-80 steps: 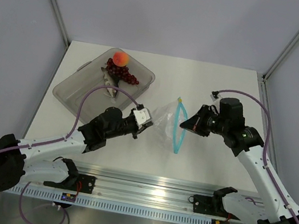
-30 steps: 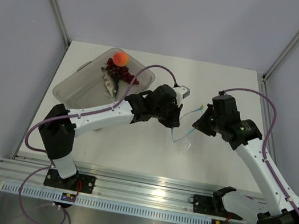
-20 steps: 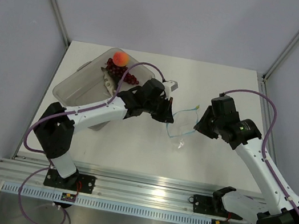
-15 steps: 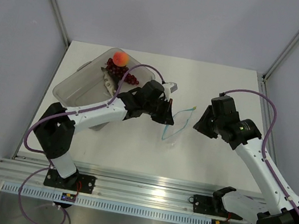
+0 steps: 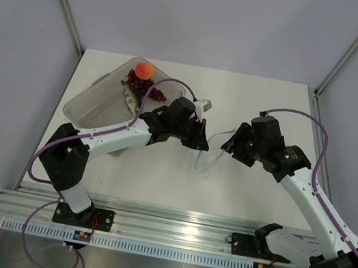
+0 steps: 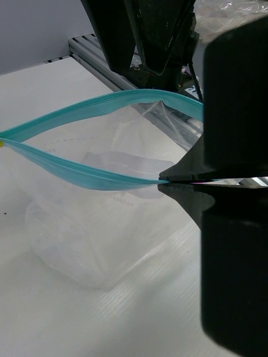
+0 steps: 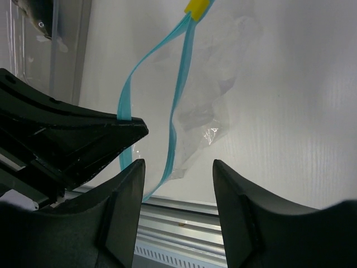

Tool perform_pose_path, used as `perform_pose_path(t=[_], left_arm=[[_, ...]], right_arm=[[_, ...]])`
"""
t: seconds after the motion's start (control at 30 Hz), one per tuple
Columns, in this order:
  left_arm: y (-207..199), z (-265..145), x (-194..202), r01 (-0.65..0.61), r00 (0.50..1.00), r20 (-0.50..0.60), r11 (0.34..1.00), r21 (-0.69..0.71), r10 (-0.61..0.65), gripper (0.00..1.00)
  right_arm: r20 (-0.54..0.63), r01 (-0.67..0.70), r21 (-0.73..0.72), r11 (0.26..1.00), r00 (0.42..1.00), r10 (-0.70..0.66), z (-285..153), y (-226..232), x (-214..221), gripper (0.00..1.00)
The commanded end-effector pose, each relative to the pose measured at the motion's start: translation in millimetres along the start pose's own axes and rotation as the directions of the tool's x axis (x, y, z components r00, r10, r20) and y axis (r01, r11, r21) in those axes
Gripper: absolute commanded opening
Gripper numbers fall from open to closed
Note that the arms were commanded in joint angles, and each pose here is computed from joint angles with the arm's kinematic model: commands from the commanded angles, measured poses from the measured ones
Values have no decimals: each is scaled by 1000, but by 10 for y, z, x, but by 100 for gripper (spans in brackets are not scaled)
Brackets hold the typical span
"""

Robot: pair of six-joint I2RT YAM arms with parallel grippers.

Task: Place the food in the zip-top bag and seal the zipper
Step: Open the zipper of the food storage bag.

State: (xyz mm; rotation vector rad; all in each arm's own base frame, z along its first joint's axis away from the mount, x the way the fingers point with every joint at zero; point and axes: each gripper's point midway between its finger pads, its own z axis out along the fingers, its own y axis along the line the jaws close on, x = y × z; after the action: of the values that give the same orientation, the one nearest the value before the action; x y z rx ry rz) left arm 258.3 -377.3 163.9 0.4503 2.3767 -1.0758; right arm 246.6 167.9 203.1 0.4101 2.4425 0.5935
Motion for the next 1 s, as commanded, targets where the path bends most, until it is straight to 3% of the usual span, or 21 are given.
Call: perform_pose_path(t=[0.0, 0.13, 0.2, 0.23, 0.3, 0.33, 0.47, 0.63, 0.83, 0.97], left_arm=[[-190, -116, -123, -28, 998, 55, 997, 67, 25, 0], [-171, -100, -108, -34, 998, 51, 997, 63, 31, 0], [-165, -98, -104, -32, 998, 50, 998, 61, 29, 0], [-163, -94, -100, -33, 998, 48, 998, 62, 30, 0], [-147, -88, -92, -36, 998, 46, 998, 57, 33, 0], [-148, -99, -98, -40, 998, 51, 998, 55, 37, 0], [-43, -116, -108, -28, 998, 51, 999, 31, 26, 0], [0, -180, -176, -11, 996, 87, 998, 56, 6, 0], [151, -198, -234, -5, 996, 86, 999, 32, 3, 0], [256, -221, -274, -3, 996, 86, 1000, 14, 2, 0]], right_arm=[[13, -11, -66, 998, 1000, 12, 22, 205, -1, 59], [-6, -4, -50, 999, 1000, 4, 146, 244, 86, 59], [-14, -2, -35, 999, 1000, 2, 221, 218, 124, 53], [-9, -2, -18, 1000, 1000, 2, 250, 189, 122, 41], [-9, -2, 12, 1000, 1000, 2, 291, 129, 132, 31], [-4, -1, 40, 999, 1000, 1, 302, 69, 136, 20], [34, 2, 99, 995, 999, -5, 254, -81, 95, 0], [72, 8, 157, 988, 997, -20, 150, -213, 35, 0], [175, 3, 129, 992, 984, -25, -95, -14, -228, 0], [143, 55, 162, 985, 987, -79, 42, 60, -226, 0]])
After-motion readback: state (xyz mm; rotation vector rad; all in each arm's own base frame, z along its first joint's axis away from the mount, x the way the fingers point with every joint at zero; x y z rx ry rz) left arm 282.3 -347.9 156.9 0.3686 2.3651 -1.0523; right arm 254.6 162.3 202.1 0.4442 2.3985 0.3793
